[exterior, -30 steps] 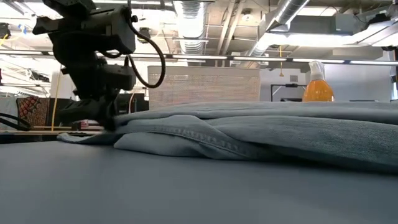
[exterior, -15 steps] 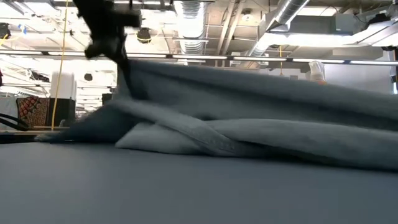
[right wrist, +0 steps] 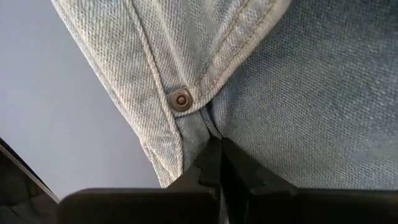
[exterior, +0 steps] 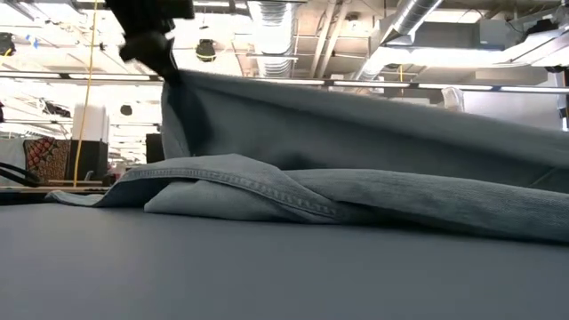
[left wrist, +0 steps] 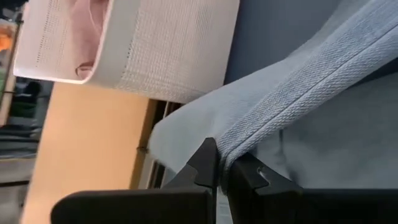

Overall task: Fold Laundry from Bin
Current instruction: Fold the blue pants

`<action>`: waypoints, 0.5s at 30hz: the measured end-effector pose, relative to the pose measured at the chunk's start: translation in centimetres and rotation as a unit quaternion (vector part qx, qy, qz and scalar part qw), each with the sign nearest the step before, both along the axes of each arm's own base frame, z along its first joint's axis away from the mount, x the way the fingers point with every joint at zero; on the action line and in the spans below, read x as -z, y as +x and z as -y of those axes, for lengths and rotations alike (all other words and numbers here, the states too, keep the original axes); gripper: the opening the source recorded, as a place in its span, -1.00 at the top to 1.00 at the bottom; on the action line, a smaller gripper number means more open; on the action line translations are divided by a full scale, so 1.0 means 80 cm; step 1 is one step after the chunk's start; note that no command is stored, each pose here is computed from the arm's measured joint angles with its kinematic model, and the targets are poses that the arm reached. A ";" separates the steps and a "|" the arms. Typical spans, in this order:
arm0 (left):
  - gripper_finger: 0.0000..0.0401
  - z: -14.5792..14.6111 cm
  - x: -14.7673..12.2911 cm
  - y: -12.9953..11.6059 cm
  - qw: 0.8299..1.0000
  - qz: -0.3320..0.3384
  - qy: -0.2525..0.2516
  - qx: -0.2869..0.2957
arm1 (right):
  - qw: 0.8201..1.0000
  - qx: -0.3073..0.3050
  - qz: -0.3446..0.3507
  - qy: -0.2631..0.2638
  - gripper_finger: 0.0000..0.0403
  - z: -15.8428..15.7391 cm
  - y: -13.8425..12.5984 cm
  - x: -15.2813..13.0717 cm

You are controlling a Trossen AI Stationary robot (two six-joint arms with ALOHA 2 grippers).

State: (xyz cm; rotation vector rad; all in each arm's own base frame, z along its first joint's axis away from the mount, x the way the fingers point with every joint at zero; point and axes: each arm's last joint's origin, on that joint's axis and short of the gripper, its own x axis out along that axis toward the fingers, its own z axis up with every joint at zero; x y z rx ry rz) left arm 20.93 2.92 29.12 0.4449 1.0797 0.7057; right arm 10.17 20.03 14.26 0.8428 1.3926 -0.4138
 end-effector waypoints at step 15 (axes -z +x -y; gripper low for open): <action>0.90 -0.088 0.088 0.060 0.997 -0.072 -0.009 -0.003 | 1.000 0.022 0.005 0.010 0.86 -0.002 0.001 0.000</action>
